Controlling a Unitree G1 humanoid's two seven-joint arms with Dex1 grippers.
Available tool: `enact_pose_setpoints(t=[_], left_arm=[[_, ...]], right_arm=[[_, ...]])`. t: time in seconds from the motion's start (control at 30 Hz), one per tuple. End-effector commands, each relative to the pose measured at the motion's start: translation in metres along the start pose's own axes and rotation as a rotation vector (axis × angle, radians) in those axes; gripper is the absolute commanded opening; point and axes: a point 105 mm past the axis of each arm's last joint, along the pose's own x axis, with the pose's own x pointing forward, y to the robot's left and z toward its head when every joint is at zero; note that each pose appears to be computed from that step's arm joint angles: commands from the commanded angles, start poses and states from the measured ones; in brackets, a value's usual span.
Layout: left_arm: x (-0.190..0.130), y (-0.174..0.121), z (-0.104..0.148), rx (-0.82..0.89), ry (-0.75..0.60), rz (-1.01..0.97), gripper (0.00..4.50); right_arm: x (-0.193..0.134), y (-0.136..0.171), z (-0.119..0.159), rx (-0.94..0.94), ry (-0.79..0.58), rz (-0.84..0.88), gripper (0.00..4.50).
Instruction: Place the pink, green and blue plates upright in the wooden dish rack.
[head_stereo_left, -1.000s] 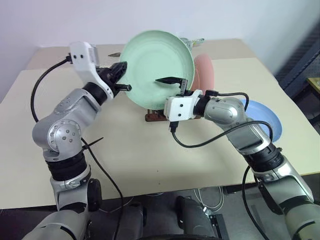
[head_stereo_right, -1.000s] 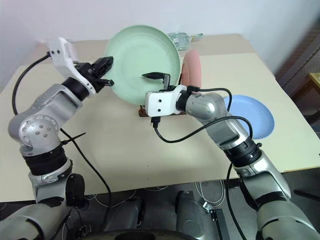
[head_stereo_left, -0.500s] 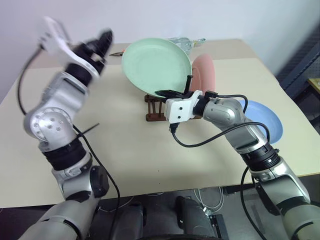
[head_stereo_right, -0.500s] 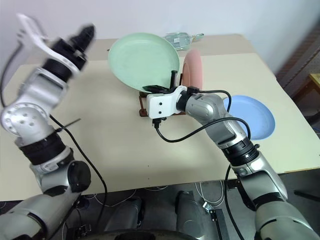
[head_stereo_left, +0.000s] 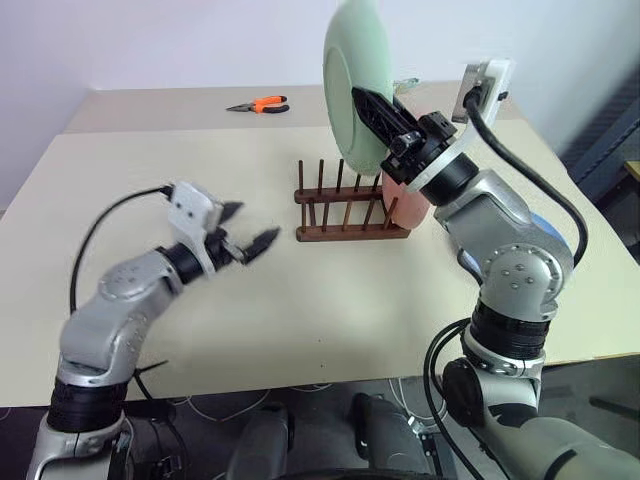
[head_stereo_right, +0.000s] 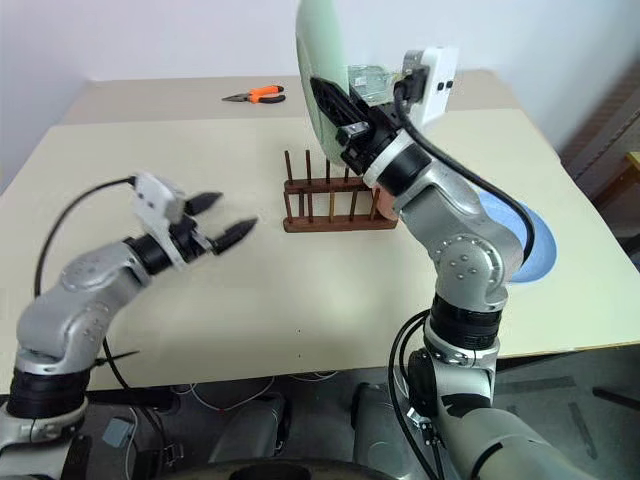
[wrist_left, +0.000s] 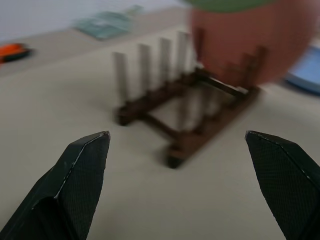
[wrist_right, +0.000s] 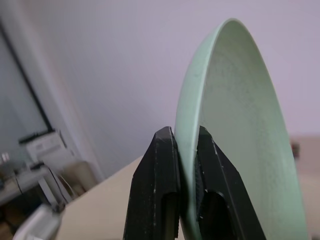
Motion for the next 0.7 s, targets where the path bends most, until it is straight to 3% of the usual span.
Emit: enact_pose_setpoints(t=[0.03, 0.37, 0.53, 0.57, 0.7], left_arm=[[0.001, -0.015, 0.011, 0.001, -0.056, -0.062, 4.45], [0.002, -0.026, 0.008, -0.005, -0.024, -0.106, 4.45], [0.006, -0.031, 0.007, 0.005, -0.016, -0.111, 4.45], [0.007, -0.032, 0.006, 0.007, -0.016, -0.113, 4.50], [0.007, -0.034, 0.007, 0.005, -0.016, -0.120, 4.50]], right_arm=[[-0.001, 0.001, 0.003, 0.032, -0.003, -0.041, 0.00], [0.007, -0.021, -0.003, 0.145, 0.048, -0.145, 0.00], [0.017, -0.031, -0.002, 0.103, 0.070, -0.183, 0.00], [0.019, -0.030, 0.001, 0.047, 0.073, -0.178, 0.74], [0.019, -0.020, 0.019, -0.312, 0.053, -0.117, 2.36]])
